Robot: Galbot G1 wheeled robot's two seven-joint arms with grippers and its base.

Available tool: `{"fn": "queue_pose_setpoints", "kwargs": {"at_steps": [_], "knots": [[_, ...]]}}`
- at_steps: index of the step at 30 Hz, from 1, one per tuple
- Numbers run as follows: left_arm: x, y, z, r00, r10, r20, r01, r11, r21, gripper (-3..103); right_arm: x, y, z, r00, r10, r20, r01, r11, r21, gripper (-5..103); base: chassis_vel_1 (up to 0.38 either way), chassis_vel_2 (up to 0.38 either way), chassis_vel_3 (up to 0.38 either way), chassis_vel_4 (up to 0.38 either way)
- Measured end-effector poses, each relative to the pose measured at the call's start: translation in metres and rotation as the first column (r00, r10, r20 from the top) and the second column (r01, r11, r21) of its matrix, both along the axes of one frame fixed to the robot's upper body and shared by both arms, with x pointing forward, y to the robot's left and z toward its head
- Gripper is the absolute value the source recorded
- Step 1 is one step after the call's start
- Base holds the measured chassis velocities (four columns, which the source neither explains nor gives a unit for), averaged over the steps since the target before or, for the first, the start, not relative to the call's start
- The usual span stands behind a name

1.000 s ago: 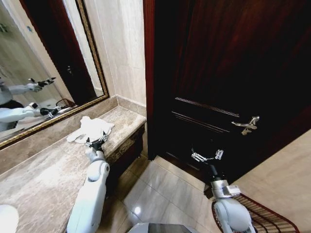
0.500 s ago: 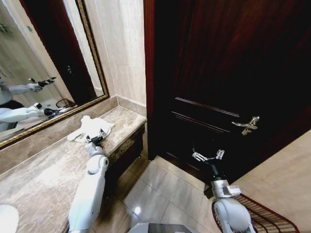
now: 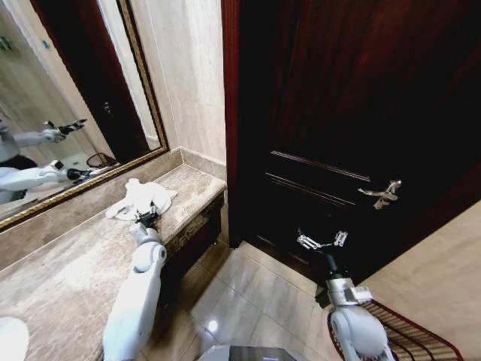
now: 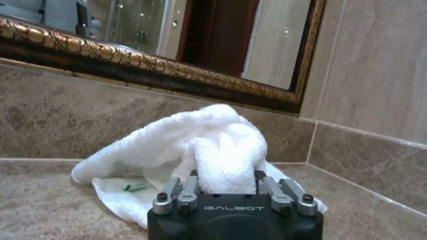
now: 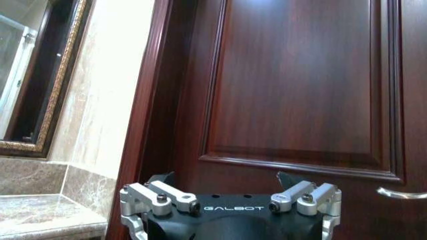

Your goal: Discard the used towel into the hamper.

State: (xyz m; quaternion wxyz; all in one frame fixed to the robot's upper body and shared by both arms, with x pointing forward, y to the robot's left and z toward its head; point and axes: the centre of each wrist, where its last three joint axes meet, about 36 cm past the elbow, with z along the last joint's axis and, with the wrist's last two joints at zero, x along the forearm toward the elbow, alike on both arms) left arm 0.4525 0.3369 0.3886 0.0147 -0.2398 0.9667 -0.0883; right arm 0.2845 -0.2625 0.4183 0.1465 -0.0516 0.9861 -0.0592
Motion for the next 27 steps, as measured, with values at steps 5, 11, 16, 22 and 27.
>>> {"fn": "queue_pose_setpoints", "kwargs": {"at_steps": [5, 11, 16, 22, 27], "knots": [[-0.005, 0.002, 0.001, 1.0, -0.003, 0.017, 0.003, 1.0, 0.001, 25, -0.001, 0.001, 0.001, 1.0, 0.001, 0.002, -0.001, 1.0, 0.001, 100, 0.0, 0.0, 0.0, 0.0], [-0.011, 0.006, 0.005, 0.999, -0.014, 0.052, 0.013, 1.0, 0.007, 14, -0.001, 0.002, 0.003, 1.0, 0.003, 0.008, -0.003, 1.0, 0.002, 100, 0.0, 0.0, 0.0, 0.0], [-0.02, 0.006, 0.006, 0.993, -0.052, 0.104, 0.053, 0.999, -0.003, 7, -0.002, 0.002, 0.003, 1.0, -0.001, 0.011, 0.001, 1.0, 0.003, 100, 0.0, 0.0, 0.0, 0.0], [-0.04, -0.001, 0.013, 0.975, -0.13, 0.18, 0.127, 0.992, 0.027, 7, -0.003, 0.004, 0.003, 1.0, -0.004, 0.018, 0.003, 1.0, 0.009, 100, 0.0, 0.0, 0.0, 0.0], [-0.068, -0.009, 0.027, 0.945, -0.215, 0.247, 0.196, 0.976, 0.097, 7, -0.002, 0.006, 0.002, 1.0, -0.012, 0.024, 0.012, 1.0, 0.02, 100, 0.0, 0.0, 0.0, 0.0]]}}
